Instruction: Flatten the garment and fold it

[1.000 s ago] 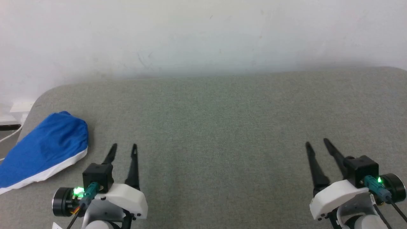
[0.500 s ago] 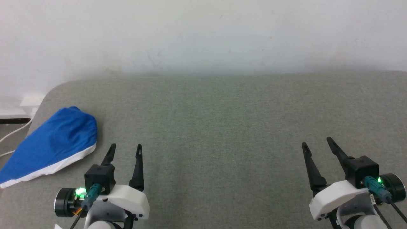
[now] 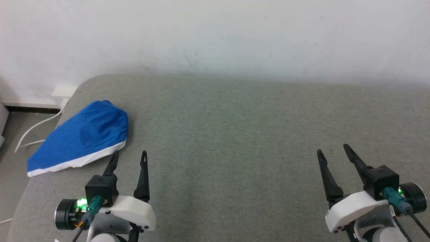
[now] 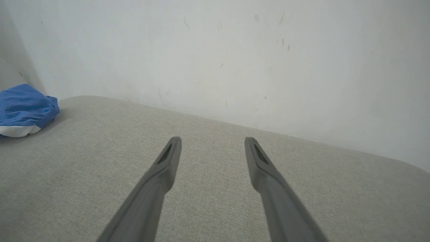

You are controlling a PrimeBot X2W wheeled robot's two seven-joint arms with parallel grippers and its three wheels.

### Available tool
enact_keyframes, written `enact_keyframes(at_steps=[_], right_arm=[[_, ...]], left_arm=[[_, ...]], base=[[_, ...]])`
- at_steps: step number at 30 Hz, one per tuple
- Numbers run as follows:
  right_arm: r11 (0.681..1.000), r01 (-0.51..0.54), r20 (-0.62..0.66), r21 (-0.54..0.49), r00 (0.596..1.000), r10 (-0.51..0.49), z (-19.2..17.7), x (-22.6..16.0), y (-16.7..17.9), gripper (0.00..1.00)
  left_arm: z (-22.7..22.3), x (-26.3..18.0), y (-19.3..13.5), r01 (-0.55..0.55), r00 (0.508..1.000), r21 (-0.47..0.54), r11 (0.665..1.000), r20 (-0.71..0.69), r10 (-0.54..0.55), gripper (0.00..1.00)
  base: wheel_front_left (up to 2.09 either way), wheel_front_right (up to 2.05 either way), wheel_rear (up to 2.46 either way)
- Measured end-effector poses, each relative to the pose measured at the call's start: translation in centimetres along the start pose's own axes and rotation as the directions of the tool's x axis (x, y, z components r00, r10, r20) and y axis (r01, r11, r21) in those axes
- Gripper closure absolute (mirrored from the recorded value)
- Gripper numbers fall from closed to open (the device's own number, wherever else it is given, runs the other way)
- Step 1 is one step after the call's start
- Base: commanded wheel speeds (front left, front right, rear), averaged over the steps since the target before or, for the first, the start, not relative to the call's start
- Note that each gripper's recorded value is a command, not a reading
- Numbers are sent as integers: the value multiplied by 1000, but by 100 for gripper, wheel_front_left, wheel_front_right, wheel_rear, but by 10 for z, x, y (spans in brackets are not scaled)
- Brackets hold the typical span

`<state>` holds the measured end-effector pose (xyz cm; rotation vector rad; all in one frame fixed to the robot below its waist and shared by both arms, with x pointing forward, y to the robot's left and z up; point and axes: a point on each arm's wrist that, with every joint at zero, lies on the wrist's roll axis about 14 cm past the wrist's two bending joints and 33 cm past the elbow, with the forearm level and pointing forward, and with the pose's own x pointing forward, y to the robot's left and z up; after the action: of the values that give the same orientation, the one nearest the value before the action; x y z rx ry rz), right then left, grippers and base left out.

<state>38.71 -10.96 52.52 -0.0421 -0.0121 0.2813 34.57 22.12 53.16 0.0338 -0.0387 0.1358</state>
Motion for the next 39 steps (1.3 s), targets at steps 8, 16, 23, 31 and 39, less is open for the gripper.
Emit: enact_keyframes(at_steps=[8,16,23,31,39], right_arm=[[998,-71,12,1,997,71,2,12,22,0],[992,-127,22,1,992,127,4,21,41,0],[986,-170,33,1,985,169,6,28,55,0],[976,-217,48,1,975,216,8,33,71,0],[965,-261,64,1,963,261,12,40,87,0]], left_arm=[[2,-11,20,-61,998,-1,998,15,61,0],[3,-21,35,-117,993,-5,993,25,117,0],[3,-30,48,-159,987,0,987,27,159,0],[4,-41,62,-210,977,1,978,38,210,0],[4,-52,74,-255,966,2,967,42,255,0]], base=[[-2,-2,-2],[-4,-4,-4],[-2,-2,-2],[0,0,0],[0,0,0]])
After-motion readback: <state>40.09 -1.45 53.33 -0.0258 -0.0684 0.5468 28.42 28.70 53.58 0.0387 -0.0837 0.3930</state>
